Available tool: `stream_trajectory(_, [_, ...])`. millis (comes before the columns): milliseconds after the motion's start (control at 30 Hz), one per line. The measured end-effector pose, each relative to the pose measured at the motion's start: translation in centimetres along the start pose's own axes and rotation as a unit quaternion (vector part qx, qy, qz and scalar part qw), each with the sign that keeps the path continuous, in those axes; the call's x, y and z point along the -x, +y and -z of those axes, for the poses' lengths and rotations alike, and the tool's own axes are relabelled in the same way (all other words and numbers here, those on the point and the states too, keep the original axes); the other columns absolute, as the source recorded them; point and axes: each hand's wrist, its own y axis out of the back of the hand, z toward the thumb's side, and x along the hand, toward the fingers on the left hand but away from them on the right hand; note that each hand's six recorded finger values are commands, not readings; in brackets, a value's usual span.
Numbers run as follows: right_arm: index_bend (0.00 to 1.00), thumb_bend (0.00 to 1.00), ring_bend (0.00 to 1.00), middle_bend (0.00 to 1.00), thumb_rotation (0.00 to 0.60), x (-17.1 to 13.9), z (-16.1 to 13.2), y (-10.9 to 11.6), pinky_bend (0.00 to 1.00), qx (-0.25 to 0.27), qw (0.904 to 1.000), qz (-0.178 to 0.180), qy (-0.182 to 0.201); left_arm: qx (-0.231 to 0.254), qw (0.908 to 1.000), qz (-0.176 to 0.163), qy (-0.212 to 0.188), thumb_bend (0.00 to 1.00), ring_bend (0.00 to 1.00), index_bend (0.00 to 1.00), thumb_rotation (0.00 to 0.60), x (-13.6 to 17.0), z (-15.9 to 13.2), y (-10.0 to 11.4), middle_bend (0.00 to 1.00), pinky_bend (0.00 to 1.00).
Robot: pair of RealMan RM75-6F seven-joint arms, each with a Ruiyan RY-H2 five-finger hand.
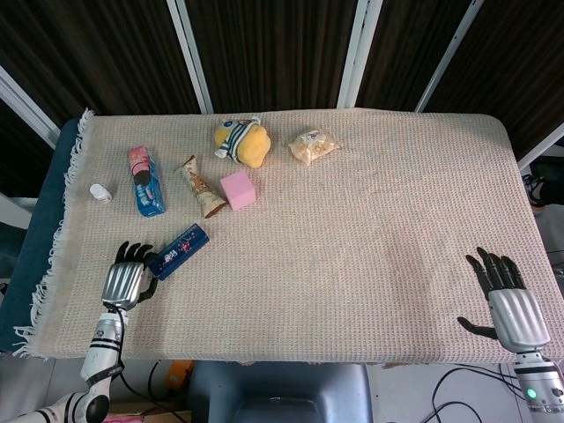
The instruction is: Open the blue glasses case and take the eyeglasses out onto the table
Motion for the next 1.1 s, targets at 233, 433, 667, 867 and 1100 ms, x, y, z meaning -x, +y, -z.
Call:
stream_trajectory(233, [0.00,0.20,0.00,0.00,0.600,-0.02,0.00,-0.04,0.00,-0.001,1.0000,0.000,0.000,0.001,1.0000,0.000,0.000,0.41,0.11,0.42,0.600,-0.14,0.02,0.07,0.19,0.06])
stream_trajectory(433, [0.00,0.20,0.00,0.00,0.600,0.00,-0.02,-0.02,0.00,-0.001,1.0000,0.000,0.000,0.006,1.0000,-0.001,0.004,0.44,0.11,0.43,0.600,-0.21,0.02,0.09,0.20,0.06])
stream_trajectory(667, [0.00,0.20,0.00,0.00,0.600,-0.01,0.00,-0.01,0.00,-0.001,1.0000,0.000,0.000,0.010,0.9999,-0.002,0.005,0.44,0.11,0.45,0.600,-0.25,-0.02,0.25,0.20,0.06])
stream_trajectory(867, [0.00,0.20,0.00,0.00,0.600,-0.01,-0.03,-0.03,0.00,-0.001,1.0000,0.000,0.000,0.014,0.9999,-0.005,0.006,0.45,0.11,0.46,0.600,-0.30,-0.04,0.45,0.21,0.06])
stream_trajectory(1100, [0.00,0.20,0.00,0.00,0.600,-0.03,0.00,-0.01,0.00,0.000,1.0000,0.001,0.000,0.018,0.9998,-0.006,0.007,0.46,0.11,0.47,0.600,-0.37,-0.02,0.57,0.21,0.06])
